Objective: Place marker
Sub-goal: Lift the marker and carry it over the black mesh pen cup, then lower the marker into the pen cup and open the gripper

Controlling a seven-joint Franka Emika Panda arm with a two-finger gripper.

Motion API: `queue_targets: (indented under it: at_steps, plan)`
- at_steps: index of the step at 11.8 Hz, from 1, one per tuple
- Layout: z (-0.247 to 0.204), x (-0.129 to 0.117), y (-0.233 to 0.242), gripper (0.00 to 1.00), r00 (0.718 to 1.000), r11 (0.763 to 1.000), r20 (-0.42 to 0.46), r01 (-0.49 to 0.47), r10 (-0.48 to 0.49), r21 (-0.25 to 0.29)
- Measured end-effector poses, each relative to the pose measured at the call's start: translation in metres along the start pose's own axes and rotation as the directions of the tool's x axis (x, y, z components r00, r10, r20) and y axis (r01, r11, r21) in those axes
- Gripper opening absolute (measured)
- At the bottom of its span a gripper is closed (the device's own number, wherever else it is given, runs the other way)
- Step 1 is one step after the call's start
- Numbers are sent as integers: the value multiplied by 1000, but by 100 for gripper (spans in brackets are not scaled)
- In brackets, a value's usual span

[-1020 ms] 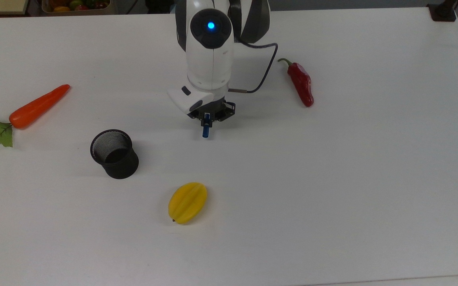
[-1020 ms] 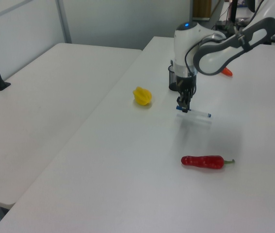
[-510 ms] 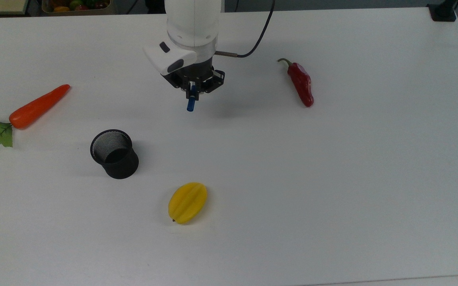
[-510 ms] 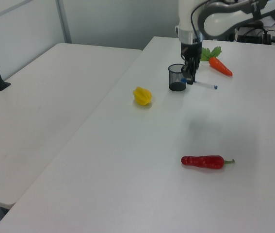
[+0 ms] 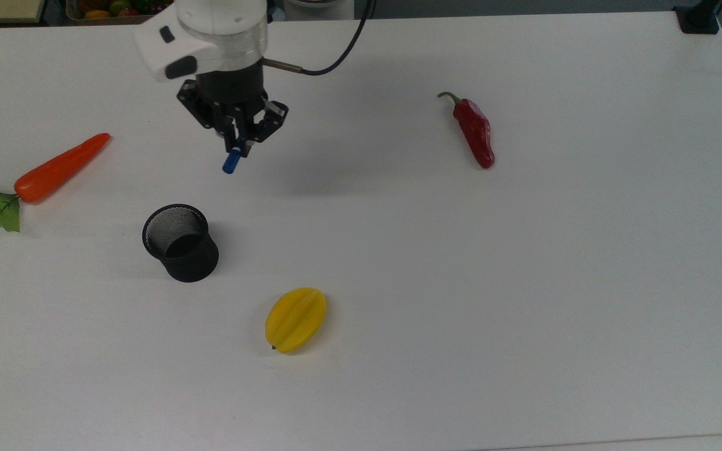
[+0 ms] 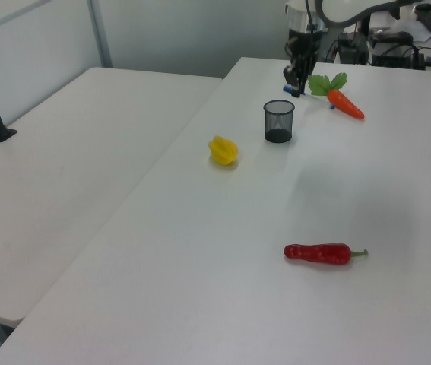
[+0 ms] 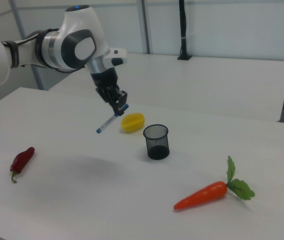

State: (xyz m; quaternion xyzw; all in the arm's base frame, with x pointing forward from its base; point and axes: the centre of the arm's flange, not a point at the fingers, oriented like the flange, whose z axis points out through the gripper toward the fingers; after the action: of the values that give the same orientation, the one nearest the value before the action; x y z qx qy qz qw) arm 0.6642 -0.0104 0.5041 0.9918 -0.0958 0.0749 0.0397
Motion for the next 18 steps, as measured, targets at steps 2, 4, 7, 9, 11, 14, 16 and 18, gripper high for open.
queue_targets:
  at_steps: [2,4,7,9,11,14,16,18]
  plan:
    - [-7,15,28,17,995,999,-95,-41,42,7]
    - [-15,29,53,17,975,997,-210,-75,77,20]
    - [-9,45,74,17,938,995,-333,-94,97,26]
    - [14,55,75,17,914,996,-396,-85,90,29]
    - [41,63,71,17,890,996,-448,-73,84,40]
    - [75,67,66,17,886,997,-458,-62,73,40]
    - [87,66,65,17,894,998,-445,-54,61,29]
    - [92,65,63,17,898,998,-437,-51,57,26]
